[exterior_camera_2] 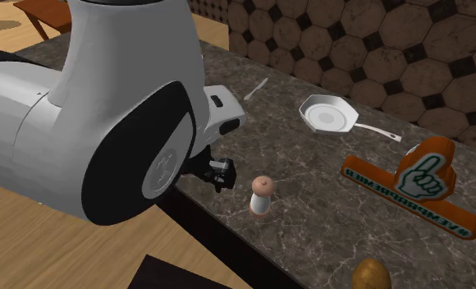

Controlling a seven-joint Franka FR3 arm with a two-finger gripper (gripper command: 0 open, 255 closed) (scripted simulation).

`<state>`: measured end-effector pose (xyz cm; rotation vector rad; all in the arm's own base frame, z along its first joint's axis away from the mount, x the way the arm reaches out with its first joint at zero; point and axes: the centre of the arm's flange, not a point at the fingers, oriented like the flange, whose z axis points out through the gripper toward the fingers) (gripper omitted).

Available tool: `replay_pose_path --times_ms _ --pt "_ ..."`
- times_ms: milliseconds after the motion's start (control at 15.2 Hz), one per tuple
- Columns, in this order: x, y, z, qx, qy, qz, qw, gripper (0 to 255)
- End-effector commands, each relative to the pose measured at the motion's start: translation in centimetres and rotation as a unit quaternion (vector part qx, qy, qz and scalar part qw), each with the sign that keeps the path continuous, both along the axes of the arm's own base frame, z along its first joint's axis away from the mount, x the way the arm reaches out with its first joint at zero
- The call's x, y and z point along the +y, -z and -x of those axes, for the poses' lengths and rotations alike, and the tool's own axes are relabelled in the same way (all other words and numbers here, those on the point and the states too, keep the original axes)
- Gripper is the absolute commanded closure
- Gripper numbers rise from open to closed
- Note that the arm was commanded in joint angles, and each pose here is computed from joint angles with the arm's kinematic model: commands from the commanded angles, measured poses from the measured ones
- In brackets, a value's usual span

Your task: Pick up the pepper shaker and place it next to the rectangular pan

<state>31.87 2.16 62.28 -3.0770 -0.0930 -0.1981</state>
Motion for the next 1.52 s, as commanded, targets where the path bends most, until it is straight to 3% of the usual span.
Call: replay_pose_path --times_ms 0,594,1254,1452 --pt "0.0 0.0 0.0 0.000 0.000 0.000 1.0000 0" --pt "-2.5 8.8 -7.3 0.019 0.011 0.053 0.9983 0" --pt "-6.5 18.5 -15.0 0.040 0.022 0.112 0.9926 0" --pt "-6.9 20.1 -15.5 0.042 0.023 0.115 0.9922 0"
